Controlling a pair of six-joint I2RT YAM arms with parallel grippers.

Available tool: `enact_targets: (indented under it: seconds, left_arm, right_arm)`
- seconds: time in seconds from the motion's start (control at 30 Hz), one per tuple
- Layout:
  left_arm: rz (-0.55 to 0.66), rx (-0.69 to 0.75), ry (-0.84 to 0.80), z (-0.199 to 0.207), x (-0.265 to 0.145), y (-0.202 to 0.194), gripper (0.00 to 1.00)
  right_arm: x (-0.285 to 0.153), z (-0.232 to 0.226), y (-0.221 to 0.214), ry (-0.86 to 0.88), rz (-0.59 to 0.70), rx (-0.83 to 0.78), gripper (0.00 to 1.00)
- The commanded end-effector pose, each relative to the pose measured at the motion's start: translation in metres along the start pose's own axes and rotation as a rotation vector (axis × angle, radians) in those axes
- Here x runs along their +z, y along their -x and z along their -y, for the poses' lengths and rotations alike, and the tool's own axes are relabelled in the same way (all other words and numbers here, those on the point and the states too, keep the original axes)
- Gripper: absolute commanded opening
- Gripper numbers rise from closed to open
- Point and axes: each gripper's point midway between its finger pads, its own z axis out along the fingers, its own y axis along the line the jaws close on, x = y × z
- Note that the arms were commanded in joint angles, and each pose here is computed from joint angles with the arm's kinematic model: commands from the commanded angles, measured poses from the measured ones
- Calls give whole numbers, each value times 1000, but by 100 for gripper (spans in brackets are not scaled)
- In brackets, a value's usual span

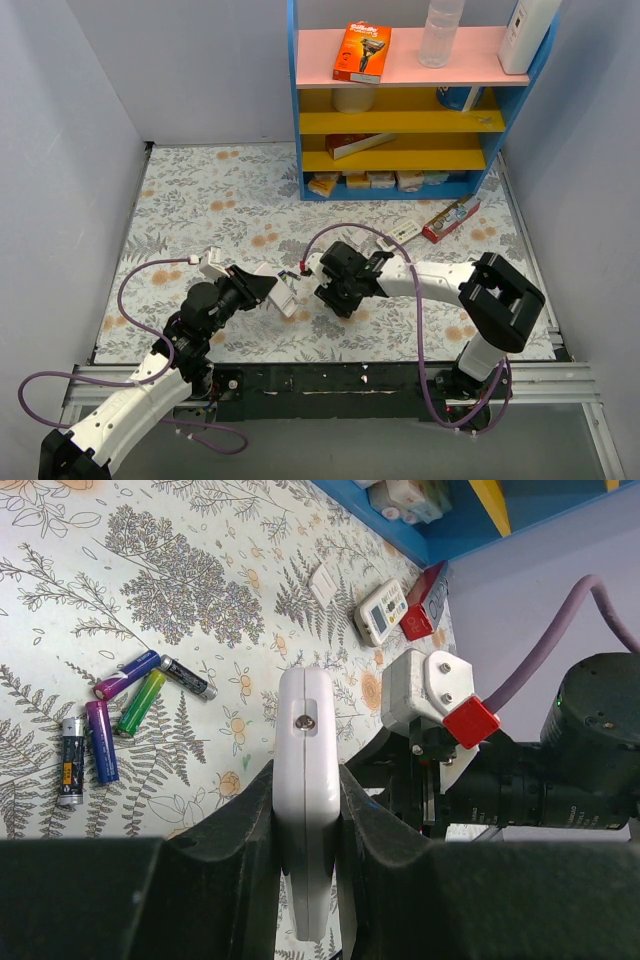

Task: Load the batteries into the remote control
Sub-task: Pick up the battery from the center of the board.

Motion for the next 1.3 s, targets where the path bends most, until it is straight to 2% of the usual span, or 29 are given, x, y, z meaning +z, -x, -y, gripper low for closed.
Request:
enact_targets:
  seconds: [0.0, 0.07, 0.2, 0.27, 0.4, 0.5, 0.7, 0.97, 1.1, 1.13, 1.27]
  left_arm:
    - [20, 3, 1, -1, 1, 4, 0]
    - [35, 4, -22, 5, 2, 8, 0]
    - [35, 8, -22, 5, 3, 8, 0]
    - [37, 8, -28, 6, 3, 8, 0]
    - [37, -1, -49, 9, 5, 7, 0]
    - [57, 3, -79, 16, 8, 12, 0]
    - [109, 12, -138, 31, 14, 24, 0]
    - [158, 42, -230, 54, 27, 38, 0]
    - [211, 72, -290, 70, 33, 51, 0]
    - [187, 80, -307, 73, 36, 46, 0]
    - [212, 102, -352, 87, 43, 54, 0]
  right_arm:
    - [2, -4, 24, 28, 55, -50, 42]
    - [5, -5, 22, 36, 44, -56, 40]
    - [8, -6, 20, 40, 27, -64, 30]
    - [9, -6, 18, 37, 19, -66, 29]
    - [8, -7, 18, 42, 18, -47, 9]
    - [4, -9, 19, 41, 18, -15, 1]
    - [-28, -10, 30, 19, 83, 173, 1]
    - [-82, -22, 58, 109, 194, 583, 1]
    - [-110, -16, 71, 123, 262, 687, 1]
    - [-114, -14, 74, 130, 278, 708, 1]
    - [-133, -9, 92, 226, 373, 834, 1]
